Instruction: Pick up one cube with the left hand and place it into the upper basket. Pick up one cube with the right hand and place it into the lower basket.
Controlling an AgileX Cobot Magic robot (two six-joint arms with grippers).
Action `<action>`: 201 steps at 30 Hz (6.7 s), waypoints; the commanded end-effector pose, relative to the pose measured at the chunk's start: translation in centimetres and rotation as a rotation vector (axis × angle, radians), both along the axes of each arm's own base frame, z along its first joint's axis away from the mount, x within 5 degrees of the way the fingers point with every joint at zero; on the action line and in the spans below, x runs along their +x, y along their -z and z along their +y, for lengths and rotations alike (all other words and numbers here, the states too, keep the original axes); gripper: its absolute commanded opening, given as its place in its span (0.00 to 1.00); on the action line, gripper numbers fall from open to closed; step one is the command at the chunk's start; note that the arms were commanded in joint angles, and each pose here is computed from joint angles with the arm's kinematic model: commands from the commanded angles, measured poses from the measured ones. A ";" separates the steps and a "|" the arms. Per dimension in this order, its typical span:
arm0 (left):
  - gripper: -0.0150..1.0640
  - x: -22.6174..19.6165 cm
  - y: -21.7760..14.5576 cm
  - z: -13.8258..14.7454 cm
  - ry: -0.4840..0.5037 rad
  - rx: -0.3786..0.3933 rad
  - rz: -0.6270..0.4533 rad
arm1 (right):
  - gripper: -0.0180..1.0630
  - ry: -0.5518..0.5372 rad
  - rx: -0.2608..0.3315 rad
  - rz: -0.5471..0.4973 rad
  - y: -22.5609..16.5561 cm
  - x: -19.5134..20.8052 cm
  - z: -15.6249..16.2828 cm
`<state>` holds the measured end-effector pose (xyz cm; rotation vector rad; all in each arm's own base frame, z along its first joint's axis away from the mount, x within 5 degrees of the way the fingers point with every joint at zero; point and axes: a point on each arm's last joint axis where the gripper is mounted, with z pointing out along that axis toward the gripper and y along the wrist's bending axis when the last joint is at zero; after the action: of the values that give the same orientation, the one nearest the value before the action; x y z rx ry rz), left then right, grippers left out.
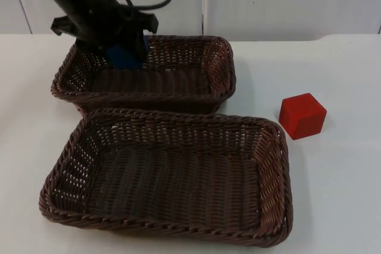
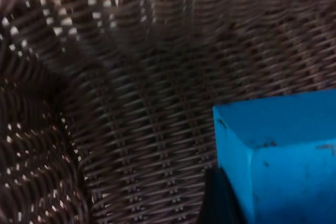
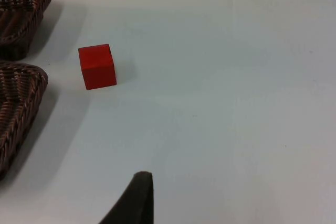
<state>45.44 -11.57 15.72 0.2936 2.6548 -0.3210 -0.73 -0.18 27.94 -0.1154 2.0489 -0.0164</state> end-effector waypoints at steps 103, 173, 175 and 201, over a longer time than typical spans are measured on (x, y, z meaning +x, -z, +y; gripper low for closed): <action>0.65 -18.1 -17.7 3.5 0.010 -0.110 -0.340 | 0.99 0.005 -0.002 -0.008 -0.1 0.0 -0.1; 0.65 -27.8 -16.6 5.6 0.001 -0.148 -0.402 | 0.99 -0.001 -0.007 0.063 -4.4 6.4 0.4; 0.65 -27.8 -16.6 5.6 0.001 -0.148 -0.402 | 0.99 -0.001 -0.008 0.085 -5.2 7.6 0.5; 0.65 -27.7 -16.6 5.5 -0.004 -0.157 -0.407 | 0.99 -0.009 -0.024 0.274 -7.7 22.4 1.4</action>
<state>17.84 -5.91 32.24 0.2798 2.2266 -0.3982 20.98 1.15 35.37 -0.1384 2.3352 -0.0160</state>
